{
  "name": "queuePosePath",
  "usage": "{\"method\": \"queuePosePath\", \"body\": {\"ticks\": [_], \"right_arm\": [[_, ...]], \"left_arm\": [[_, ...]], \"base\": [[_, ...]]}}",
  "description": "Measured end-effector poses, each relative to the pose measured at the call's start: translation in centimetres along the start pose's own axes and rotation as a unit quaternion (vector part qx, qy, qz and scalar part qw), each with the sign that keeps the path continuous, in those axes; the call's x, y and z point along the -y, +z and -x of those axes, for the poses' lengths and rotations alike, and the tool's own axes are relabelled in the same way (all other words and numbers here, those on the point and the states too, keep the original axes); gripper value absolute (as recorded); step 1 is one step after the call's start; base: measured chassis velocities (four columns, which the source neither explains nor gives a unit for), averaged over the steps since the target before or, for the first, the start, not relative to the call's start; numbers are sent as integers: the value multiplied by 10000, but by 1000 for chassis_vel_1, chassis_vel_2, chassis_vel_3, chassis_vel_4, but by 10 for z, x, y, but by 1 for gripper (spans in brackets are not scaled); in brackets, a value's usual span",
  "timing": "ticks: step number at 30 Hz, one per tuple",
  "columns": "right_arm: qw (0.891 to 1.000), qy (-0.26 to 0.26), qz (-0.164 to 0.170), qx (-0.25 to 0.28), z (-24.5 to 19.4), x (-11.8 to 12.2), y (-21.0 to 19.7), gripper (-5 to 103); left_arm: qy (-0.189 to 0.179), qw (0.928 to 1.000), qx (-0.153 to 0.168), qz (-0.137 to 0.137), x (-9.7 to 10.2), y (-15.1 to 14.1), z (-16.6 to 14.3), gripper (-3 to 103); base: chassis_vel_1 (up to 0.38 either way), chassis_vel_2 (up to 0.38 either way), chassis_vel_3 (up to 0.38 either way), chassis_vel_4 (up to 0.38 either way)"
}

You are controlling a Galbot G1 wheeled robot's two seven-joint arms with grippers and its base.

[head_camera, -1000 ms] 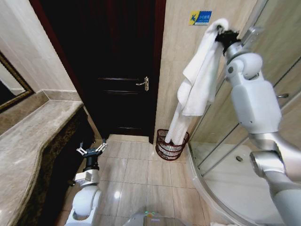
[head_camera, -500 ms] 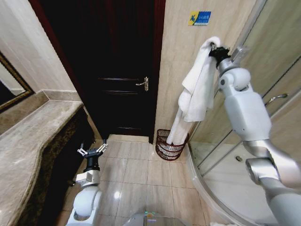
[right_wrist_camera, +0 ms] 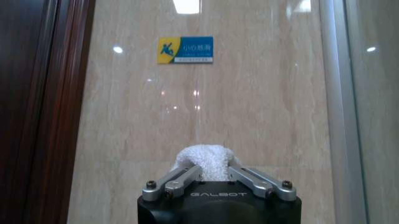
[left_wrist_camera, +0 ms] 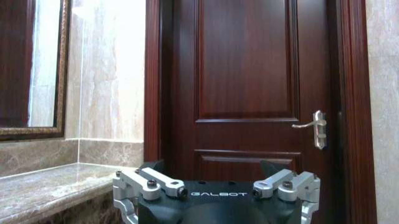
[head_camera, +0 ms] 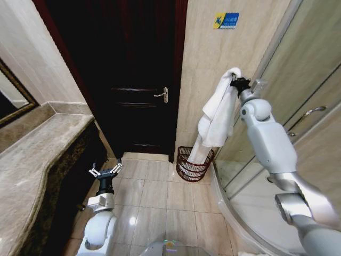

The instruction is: Discard the used towel into the hamper.

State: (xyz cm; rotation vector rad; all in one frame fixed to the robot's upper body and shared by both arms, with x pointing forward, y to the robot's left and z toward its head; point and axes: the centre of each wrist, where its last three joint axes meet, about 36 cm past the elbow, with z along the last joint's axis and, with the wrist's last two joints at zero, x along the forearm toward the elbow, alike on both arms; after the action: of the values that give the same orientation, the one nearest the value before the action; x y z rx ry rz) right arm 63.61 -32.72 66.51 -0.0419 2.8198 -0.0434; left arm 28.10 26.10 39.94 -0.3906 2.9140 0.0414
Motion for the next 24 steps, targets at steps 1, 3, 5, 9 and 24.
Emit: {"method": "queuePosePath", "body": {"ticks": [1, 3, 5, 9, 24], "right_arm": [[10000, -8, 12, -15, -2, -1, 2, 4], [10000, -13, 19, -32, -5, -3, 5, 4], [10000, -33, 26, -44, -10, -7, 8, 4], [10000, -27, 20, -69, -16, -8, 11, 4], [9996, 247, -55, -147, -30, 15, 13, 4]], "left_arm": [[0, 10000, 0, -4, 0, 0, 0, 100], [-3, 10000, 1, -11, 1, 0, 0, 100], [-7, 10000, 5, -23, 1, 0, 0, 100], [5, 10000, -18, -43, 3, 1, -1, 100], [167, 9998, -138, -31, 6, -1, -3, 100]], "base": [[0, 0, 0, 0], [0, 0, 0, 0], [0, 0, 0, 0], [0, 0, 0, 0], [0, 0, 0, 0]]}}
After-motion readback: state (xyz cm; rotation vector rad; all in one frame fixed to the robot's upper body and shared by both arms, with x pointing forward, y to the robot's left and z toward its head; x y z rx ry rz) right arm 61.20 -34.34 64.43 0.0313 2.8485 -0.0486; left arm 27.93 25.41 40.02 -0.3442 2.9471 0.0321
